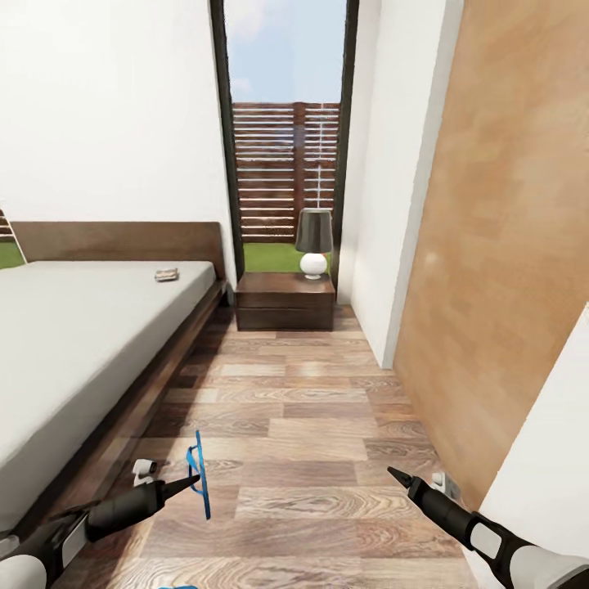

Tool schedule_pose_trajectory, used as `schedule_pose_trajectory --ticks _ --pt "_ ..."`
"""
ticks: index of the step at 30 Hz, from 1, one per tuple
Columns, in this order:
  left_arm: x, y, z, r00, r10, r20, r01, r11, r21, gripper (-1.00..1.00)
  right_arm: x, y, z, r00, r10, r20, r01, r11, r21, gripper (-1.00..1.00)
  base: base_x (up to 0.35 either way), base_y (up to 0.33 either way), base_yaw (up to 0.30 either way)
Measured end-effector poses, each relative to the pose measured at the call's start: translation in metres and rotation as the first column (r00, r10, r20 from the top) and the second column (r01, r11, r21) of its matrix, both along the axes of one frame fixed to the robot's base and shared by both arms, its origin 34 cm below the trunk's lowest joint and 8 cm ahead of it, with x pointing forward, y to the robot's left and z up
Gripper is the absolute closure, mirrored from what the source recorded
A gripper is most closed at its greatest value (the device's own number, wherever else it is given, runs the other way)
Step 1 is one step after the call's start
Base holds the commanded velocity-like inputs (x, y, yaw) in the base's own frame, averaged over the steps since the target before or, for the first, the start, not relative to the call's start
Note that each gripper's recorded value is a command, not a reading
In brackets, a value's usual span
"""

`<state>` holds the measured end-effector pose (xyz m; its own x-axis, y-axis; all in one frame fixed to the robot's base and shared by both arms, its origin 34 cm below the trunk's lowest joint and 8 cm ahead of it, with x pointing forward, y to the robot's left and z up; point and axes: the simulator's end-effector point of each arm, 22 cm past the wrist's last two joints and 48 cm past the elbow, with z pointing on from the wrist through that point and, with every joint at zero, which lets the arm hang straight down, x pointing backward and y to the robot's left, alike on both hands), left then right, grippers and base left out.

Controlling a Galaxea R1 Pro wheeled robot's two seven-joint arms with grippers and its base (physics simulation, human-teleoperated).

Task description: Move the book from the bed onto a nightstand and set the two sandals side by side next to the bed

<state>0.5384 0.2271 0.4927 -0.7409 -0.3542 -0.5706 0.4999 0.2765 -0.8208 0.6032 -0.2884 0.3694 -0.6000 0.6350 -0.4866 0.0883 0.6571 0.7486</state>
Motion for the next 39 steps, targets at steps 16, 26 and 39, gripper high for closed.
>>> schedule_pose_trajectory --ticks 16,26,39 --pt "-0.0002 0.0 -0.0002 1.0 -0.001 0.0 0.001 1.0 0.001 1.0 0.0 -0.0001 -0.0002 1.0 0.0 -0.001 0.0 1.0 -0.001 -1.0 0.0 0.14 -0.028" --pt "-0.0004 0.0 -0.0004 1.0 -0.001 -0.001 0.001 1.0 0.001 1.0 0.0001 0.0002 0.0002 1.0 0.0 0.001 0.0 1.0 0.0 -1.0 0.0 0.164 -0.003" --pt "-0.0004 -0.0001 -0.0005 1.0 -0.001 -0.002 0.001 1.0 0.001 1.0 0.0 0.0 0.0001 1.0 0.0 0.0 0.0 1.0 0.0 -1.0 0.0 0.159 -0.211"
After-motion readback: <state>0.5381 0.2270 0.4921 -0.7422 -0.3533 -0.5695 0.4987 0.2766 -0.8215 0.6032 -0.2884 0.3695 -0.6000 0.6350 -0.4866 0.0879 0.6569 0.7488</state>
